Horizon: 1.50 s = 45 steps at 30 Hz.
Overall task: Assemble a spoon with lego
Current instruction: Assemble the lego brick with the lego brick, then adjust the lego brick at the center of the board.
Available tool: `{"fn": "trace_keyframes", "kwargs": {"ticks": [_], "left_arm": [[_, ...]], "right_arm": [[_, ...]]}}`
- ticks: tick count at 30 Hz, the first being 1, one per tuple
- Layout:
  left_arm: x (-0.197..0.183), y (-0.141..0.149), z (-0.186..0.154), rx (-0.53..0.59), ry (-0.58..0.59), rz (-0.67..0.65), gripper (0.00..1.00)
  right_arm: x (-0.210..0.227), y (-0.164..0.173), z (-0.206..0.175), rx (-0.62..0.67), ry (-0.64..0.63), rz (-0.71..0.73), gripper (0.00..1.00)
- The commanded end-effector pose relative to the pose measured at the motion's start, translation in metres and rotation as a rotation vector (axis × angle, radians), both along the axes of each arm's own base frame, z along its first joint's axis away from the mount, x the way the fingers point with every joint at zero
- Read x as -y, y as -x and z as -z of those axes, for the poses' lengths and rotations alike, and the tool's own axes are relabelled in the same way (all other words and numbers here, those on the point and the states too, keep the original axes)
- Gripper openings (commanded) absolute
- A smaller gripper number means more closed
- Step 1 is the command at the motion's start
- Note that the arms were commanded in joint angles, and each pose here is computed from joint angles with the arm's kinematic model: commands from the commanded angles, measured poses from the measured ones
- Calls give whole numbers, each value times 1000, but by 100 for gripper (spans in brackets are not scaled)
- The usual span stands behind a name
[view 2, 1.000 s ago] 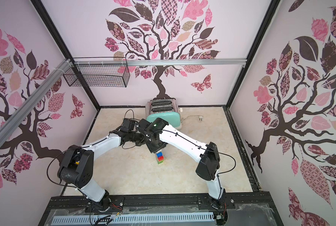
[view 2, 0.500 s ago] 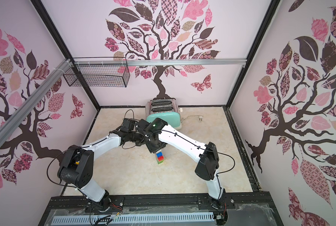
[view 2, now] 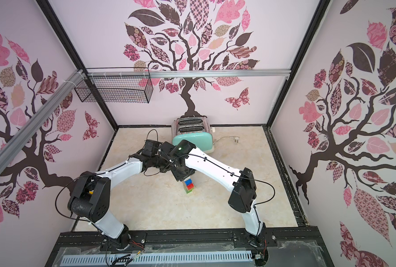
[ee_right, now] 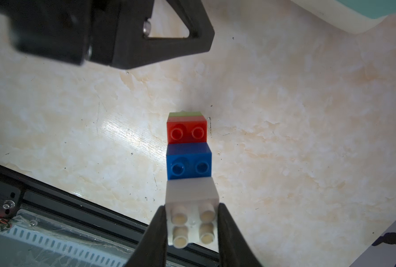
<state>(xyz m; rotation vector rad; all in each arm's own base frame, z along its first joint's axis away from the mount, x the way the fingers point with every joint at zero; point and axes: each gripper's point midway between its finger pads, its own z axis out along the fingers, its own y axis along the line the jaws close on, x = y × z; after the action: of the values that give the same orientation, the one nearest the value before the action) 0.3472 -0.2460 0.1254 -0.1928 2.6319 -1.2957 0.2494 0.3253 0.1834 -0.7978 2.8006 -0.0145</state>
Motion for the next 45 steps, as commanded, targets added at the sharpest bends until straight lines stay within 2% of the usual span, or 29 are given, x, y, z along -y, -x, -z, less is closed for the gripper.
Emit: {"fn": "trace_keyframes", "kwargs": {"ticks": [1, 10, 17, 20, 24, 33, 36, 39, 45], "left_arm": [[3, 0, 0, 9, 1, 18, 0], [3, 0, 0, 9, 1, 18, 0], [3, 0, 0, 7, 0, 19, 0], [3, 0, -1, 10, 0, 19, 0], [3, 0, -1, 12, 1, 19, 0], [3, 0, -2, 13, -1, 21, 0], [3, 0, -1, 14, -2, 21, 0], [3, 0, -1, 11, -2, 20, 0], [3, 1, -4, 17, 5, 23, 0]], "right_arm": [[4, 9, 20, -45, 43, -38, 25], [18, 23, 68, -113, 95, -11, 24], [19, 22, 62, -101, 93, -3, 26], [17, 19, 51, -78, 81, 0, 33], [14, 13, 37, -45, 69, 10, 51], [4, 7, 7, 22, -24, 7, 71], [3, 11, 5, 35, -46, -2, 74], [3, 12, -2, 103, -115, 6, 79], [7, 14, -33, 258, -395, 70, 81]]}}
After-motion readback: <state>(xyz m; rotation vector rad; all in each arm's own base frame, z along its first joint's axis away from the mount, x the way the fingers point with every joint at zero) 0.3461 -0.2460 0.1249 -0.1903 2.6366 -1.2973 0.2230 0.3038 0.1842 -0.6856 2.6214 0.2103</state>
